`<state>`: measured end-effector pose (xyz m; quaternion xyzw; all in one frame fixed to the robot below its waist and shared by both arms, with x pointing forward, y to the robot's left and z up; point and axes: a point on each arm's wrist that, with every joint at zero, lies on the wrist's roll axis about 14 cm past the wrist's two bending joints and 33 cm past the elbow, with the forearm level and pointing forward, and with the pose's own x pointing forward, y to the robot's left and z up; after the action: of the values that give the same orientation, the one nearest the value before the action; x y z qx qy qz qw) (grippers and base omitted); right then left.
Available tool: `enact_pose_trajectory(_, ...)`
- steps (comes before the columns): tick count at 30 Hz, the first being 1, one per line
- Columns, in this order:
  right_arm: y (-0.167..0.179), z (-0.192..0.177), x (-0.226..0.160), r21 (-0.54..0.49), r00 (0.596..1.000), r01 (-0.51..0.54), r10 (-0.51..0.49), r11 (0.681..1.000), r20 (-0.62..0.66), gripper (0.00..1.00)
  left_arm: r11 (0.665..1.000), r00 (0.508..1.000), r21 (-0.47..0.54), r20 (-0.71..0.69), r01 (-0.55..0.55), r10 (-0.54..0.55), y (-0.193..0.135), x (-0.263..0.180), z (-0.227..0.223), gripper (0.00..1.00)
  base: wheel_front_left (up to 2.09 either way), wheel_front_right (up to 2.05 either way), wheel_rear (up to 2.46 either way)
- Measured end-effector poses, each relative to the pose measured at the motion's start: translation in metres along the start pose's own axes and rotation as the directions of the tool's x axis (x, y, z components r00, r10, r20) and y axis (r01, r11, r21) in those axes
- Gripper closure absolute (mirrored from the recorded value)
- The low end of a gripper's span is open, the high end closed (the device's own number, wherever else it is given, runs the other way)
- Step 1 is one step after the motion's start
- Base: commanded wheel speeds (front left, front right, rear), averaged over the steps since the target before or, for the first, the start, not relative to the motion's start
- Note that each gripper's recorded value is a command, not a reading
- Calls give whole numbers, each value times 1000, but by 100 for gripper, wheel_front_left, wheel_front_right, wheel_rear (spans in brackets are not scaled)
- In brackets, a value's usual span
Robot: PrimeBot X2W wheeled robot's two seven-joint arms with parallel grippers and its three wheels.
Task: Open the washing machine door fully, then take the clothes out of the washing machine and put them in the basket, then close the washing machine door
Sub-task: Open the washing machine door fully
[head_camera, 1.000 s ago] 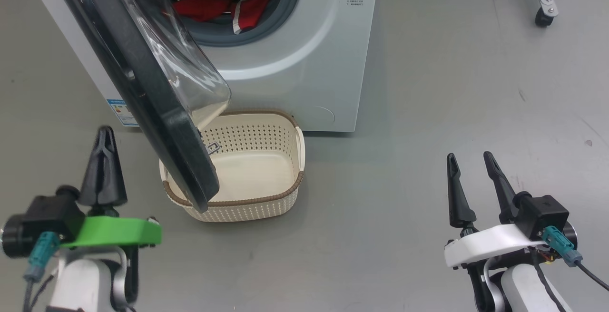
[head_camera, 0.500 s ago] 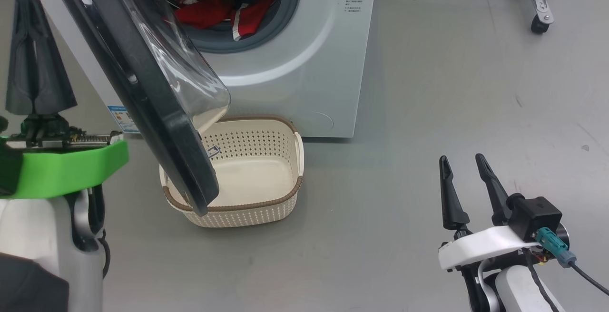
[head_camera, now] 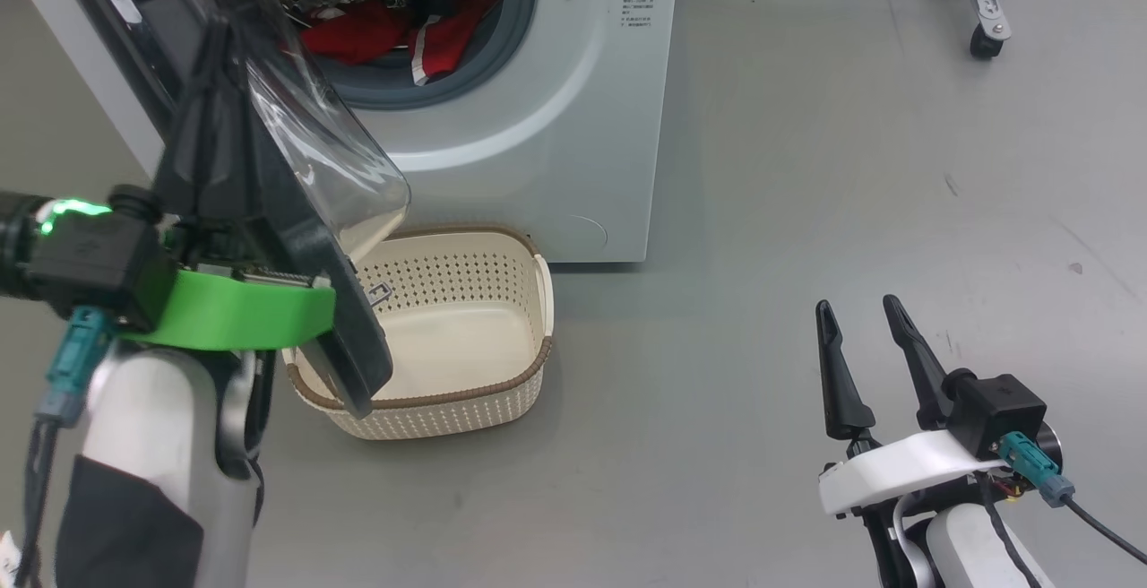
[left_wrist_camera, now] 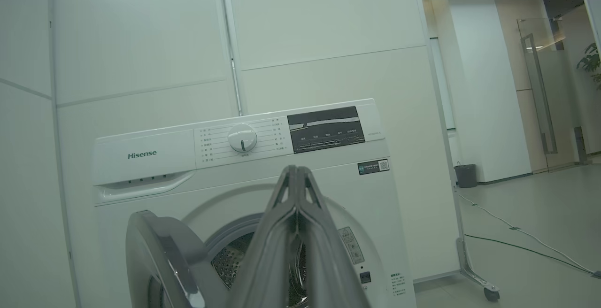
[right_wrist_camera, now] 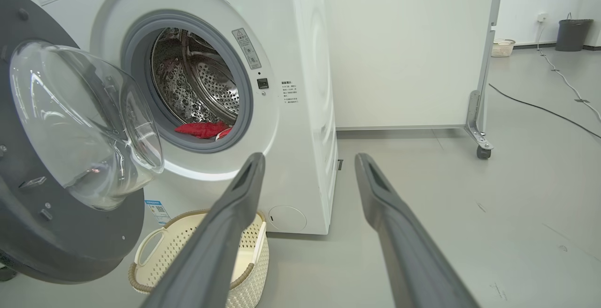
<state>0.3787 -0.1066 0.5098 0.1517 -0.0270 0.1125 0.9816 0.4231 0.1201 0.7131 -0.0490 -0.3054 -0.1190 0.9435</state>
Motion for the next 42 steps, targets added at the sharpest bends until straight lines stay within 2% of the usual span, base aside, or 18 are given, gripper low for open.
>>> enact_pose_trajectory(7,-8,1,-4,-4,1000,24,-24,1000,3,0,996,977,-62,-200,63,-74,-31,-22,-55,100,0,0,0)
enact_pose_trajectory(16,-10,0,-6,0,999,34,-34,999,0,0,989,908,-127,-400,81,-126,-54,-58,-108,100,0,0,0)
enact_pose_trajectory(25,-13,-4,-7,2,999,48,-48,999,-8,0,990,851,-138,-514,39,-105,-53,-81,-142,100,0,0,0)
enact_pose_trajectory(30,-21,-6,-8,5,997,70,-70,998,-15,0,993,789,-118,-610,-8,-66,-43,-98,-171,100,0,0,0)
enact_pose_trajectory(42,-25,-8,-8,11,996,84,-84,996,-18,0,994,759,-95,-650,-48,-25,-34,-108,-187,100,0,0,0)
